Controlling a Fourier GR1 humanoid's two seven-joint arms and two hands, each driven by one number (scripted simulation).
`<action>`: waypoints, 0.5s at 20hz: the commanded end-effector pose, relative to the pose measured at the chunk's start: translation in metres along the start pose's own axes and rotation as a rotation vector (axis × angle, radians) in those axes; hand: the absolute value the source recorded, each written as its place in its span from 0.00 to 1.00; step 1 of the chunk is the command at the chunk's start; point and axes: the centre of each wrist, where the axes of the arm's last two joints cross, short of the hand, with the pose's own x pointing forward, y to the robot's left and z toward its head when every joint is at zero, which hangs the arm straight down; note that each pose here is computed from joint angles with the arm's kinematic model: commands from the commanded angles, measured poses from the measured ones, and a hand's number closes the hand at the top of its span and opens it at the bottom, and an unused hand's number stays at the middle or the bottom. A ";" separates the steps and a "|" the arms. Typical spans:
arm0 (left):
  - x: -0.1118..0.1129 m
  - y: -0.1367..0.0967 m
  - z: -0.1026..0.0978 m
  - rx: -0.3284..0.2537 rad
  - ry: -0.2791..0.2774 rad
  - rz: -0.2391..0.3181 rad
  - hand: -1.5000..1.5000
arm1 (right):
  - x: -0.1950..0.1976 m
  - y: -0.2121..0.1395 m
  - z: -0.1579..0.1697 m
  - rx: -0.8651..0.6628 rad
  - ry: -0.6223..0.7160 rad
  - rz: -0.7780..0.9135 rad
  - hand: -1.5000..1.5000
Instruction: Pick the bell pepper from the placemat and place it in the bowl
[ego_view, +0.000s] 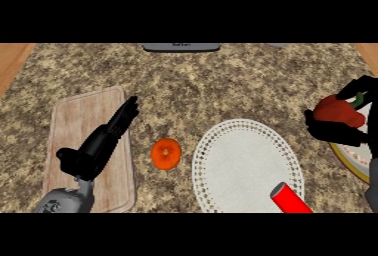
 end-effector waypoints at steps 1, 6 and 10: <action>-0.003 0.002 0.001 -0.019 0.005 -0.010 0.50 | -0.031 -0.005 -0.017 -0.035 0.050 0.054 1.00; -0.004 0.000 0.005 -0.005 0.010 -0.009 0.50 | -0.080 -0.010 -0.049 -0.169 0.070 0.185 1.00; 0.008 -0.024 -0.014 -0.011 0.008 0.002 0.50 | -0.096 -0.001 -0.073 -0.205 0.081 0.206 1.00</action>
